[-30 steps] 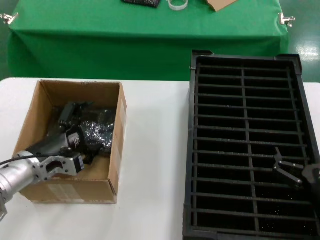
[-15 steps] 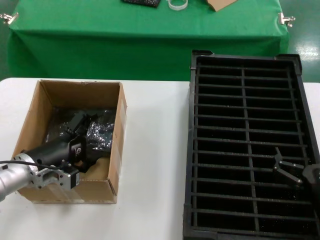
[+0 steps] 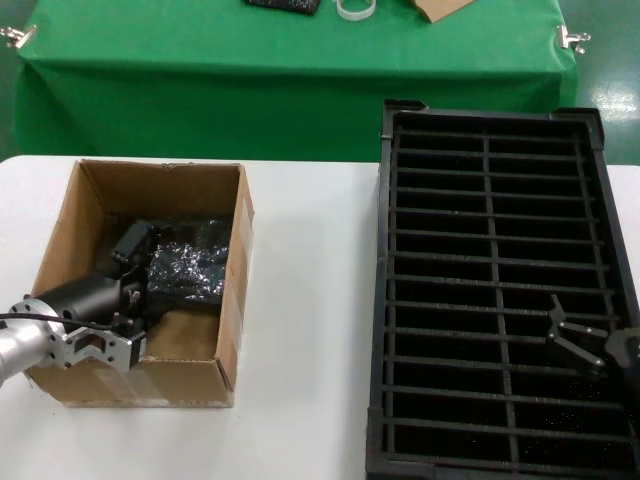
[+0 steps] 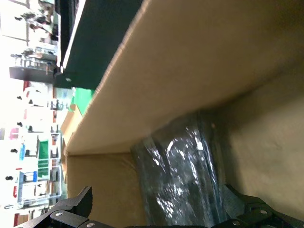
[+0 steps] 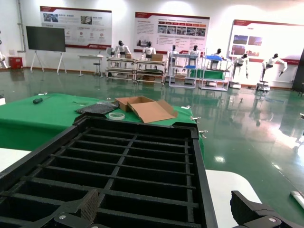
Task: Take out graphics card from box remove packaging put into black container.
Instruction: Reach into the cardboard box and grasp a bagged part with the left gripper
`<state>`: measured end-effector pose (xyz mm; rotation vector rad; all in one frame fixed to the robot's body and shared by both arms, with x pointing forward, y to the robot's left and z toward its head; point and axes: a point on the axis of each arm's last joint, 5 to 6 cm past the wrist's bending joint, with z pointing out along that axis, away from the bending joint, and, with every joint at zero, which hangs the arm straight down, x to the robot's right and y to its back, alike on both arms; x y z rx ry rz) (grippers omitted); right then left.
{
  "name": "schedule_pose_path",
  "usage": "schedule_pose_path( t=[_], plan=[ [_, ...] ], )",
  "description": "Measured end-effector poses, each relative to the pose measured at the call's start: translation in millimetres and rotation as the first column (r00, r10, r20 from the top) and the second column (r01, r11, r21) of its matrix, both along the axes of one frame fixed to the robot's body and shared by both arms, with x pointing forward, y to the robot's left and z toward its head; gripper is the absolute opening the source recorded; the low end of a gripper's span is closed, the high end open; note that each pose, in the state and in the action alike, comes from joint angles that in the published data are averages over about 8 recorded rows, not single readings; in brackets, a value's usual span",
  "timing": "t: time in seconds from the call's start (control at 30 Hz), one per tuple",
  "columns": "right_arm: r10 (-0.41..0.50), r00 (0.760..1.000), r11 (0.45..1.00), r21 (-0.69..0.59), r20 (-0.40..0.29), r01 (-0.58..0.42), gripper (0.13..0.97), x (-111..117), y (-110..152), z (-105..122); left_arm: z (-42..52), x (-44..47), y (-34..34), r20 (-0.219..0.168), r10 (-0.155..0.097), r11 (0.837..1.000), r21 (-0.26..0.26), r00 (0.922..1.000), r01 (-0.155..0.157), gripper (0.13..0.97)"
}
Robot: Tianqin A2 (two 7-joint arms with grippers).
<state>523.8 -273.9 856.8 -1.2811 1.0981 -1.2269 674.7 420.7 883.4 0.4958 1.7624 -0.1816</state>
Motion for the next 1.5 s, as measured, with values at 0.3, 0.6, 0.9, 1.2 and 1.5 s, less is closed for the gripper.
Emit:
schedule_pose_path(
  t=[0.3, 0.6, 0.9, 1.2, 1.5],
  plan=[
    [0.000, 1.000, 1.000, 0.000, 0.000, 0.000, 0.966, 0.0, 0.0, 0.0, 1.3, 3.5, 3.0, 0.040, 0.092, 0.995, 0.038, 0.9949, -0.094, 0.966],
    [0.000, 1.000, 1.000, 0.000, 0.000, 0.000, 0.966, 0.0, 0.0, 0.0, -0.7, 5.6, 1.5, 0.100, 0.186, 0.982, 0.008, 0.9775, -0.188, 0.963],
    [0.000, 1.000, 1.000, 0.000, 0.000, 0.000, 0.966, 0.0, 0.0, 0.0, -6.2, 3.8, -1.0, 0.105, 0.209, 0.978, -0.037, 0.9723, -0.206, 0.930],
    [0.000, 1.000, 1.000, 0.000, 0.000, 0.000, 0.966, 0.0, 0.0, 0.0, -17.6, -3.3, 0.5, 0.083, 0.216, 0.976, -0.060, 0.9729, -0.211, 0.836],
    [0.000, 1.000, 1.000, 0.000, 0.000, 0.000, 0.966, 0.0, 0.0, 0.0, -37.1, -15.1, 1.1, 0.044, 0.222, 0.973, -0.078, 0.9740, -0.218, 0.748]
  ],
)
